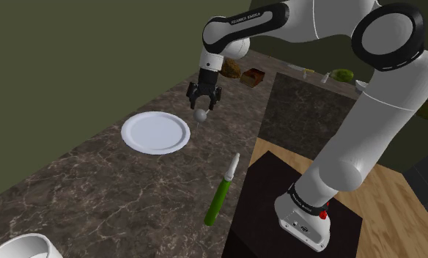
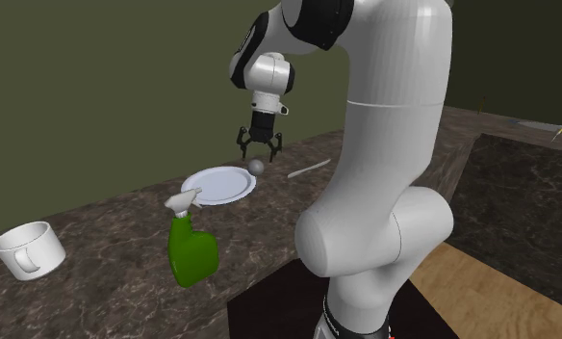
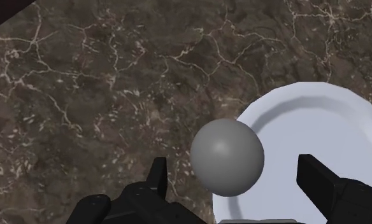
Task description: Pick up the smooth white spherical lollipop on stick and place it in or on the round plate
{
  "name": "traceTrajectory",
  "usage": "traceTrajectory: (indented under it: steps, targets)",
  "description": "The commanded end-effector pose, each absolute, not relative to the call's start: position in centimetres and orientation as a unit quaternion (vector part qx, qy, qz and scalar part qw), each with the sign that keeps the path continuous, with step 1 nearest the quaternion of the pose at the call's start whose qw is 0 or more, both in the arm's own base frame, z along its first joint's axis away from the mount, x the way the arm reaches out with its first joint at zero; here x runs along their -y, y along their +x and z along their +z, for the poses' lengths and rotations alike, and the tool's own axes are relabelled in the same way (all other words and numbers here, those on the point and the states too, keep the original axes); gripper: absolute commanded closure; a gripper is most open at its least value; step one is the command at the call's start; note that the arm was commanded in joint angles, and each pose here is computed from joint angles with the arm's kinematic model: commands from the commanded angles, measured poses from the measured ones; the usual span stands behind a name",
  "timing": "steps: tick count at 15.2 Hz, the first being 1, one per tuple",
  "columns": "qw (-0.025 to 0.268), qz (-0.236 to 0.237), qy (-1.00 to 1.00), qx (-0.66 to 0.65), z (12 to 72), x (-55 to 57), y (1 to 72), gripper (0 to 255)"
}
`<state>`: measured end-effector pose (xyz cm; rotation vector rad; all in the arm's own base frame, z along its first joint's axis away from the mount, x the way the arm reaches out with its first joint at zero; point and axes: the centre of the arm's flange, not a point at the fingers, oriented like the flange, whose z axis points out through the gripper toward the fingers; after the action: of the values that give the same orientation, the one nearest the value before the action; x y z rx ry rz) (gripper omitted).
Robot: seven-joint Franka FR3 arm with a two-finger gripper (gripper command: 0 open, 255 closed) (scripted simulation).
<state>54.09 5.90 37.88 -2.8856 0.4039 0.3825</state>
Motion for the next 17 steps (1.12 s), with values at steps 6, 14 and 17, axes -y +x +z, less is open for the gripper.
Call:
traceTrajectory:
  steps: [6,14,17]
  targets:
    - [0.102,0.13,-0.977,-0.137,35.1,-6.7,53.6,0]
    - [0.102,0.13,-0.977,-0.137,35.1,-6.7,53.6,255]
    - [0.102,0.13,-0.977,-0.137,35.1,-6.7,53.6,255]
